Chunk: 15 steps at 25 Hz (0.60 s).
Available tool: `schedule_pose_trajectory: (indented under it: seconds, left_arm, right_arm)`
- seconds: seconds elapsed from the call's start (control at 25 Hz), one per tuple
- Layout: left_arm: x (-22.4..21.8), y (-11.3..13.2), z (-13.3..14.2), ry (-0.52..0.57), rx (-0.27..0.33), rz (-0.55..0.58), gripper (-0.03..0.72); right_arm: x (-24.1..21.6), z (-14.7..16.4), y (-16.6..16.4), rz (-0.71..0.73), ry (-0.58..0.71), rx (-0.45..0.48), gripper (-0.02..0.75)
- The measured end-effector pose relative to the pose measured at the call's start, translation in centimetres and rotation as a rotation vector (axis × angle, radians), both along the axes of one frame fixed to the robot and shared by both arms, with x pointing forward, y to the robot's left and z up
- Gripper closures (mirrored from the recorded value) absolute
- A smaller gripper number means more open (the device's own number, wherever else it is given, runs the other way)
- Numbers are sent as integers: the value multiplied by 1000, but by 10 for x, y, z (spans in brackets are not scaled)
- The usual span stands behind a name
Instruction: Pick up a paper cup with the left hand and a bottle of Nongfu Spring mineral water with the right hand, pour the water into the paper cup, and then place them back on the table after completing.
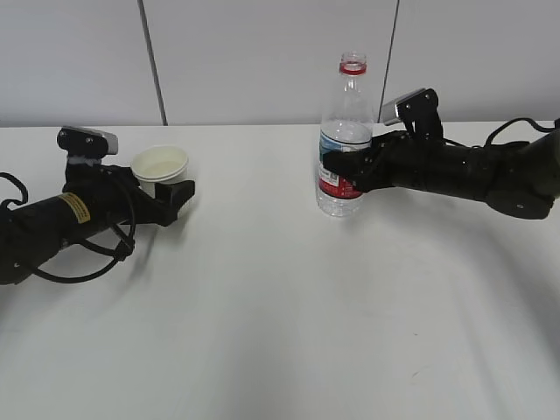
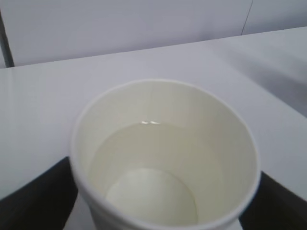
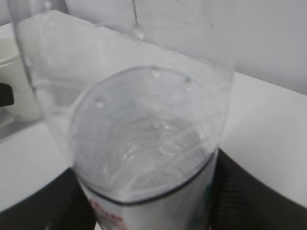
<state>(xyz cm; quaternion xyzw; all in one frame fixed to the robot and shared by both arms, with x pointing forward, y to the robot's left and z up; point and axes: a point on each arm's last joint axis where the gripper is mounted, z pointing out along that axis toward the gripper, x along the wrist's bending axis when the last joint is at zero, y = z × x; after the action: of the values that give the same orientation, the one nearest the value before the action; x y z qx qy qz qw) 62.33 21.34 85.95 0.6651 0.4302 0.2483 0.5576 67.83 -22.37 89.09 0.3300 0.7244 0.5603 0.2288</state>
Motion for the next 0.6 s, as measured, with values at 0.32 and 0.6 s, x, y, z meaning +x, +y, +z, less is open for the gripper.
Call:
schedule_pose_trajectory:
  seconds: [0.32, 0.6]
  left_arm:
    - [-13, 2, 5, 18, -3, 10, 95]
    - [-32, 6, 15, 31, -8, 23, 95]
  right_arm:
    - [0, 0, 0, 1, -3, -3, 301]
    - [0, 0, 0, 1, -3, -3, 301]
